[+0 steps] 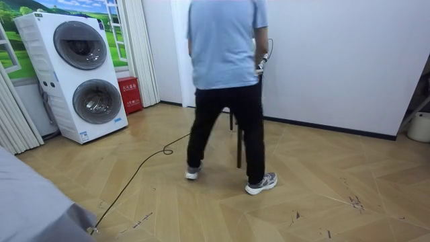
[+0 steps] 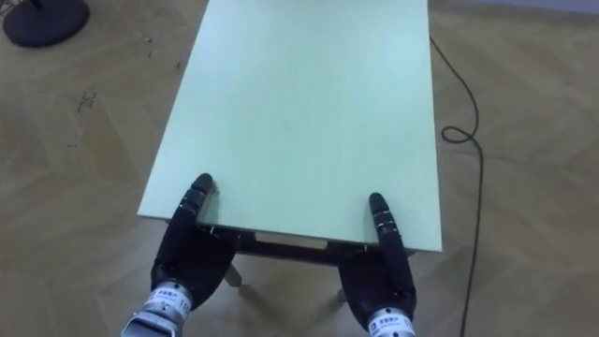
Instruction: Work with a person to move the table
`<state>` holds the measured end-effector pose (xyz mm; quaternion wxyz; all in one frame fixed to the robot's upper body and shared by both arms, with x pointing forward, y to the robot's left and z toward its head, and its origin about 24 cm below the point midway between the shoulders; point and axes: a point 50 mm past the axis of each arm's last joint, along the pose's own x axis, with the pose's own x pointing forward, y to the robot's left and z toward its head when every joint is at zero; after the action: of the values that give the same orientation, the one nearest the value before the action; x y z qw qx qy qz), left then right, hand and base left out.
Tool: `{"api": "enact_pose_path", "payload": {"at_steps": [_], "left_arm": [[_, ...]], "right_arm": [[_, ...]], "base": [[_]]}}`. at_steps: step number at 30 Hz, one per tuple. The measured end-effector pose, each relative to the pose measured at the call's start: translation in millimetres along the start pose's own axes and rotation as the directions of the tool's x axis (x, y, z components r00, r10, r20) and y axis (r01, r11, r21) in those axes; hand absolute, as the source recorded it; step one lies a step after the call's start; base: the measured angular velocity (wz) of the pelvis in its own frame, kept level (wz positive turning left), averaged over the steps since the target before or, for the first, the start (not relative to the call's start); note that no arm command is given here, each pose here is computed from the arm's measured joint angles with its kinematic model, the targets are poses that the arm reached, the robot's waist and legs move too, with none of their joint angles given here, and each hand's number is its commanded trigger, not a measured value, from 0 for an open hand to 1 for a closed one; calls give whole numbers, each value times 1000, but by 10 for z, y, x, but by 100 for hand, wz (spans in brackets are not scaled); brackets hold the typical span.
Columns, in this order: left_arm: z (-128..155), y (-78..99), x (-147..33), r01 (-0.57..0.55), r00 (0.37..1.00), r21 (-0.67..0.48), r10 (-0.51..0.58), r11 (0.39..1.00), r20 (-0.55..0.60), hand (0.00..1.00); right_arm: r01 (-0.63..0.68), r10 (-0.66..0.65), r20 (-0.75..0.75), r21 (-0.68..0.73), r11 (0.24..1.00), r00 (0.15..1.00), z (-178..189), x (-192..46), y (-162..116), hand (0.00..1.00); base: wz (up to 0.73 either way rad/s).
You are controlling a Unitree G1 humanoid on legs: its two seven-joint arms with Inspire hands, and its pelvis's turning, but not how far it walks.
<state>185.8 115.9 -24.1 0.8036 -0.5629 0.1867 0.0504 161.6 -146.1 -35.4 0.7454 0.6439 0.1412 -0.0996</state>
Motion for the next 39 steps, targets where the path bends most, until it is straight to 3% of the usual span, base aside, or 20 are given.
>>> {"api": "enact_pose_path", "payload": {"at_steps": [6, 21, 34, 39], "left_arm": [[120, 58, -99, 6, 998, -17, -5, 1000, 67, 100], [5, 50, -99, -13, 1000, -34, 14, 999, 24, 100], [-16, 73, -114, -29, 999, -46, 30, 999, 25, 100], [-40, 102, -127, -46, 999, -45, 46, 998, 16, 100]], "right_arm": [[-47, 45, -56, -34, 998, 997, -117, 79, 105, 100], [-27, 26, -18, -45, 999, 1000, -28, 58, 46, 100], [-12, 11, -25, -55, 998, 1000, -22, 61, 44, 100], [12, -13, -21, -50, 999, 1000, -28, 26, 7, 100]], "base": [[14], [75], [38], [89]]}}
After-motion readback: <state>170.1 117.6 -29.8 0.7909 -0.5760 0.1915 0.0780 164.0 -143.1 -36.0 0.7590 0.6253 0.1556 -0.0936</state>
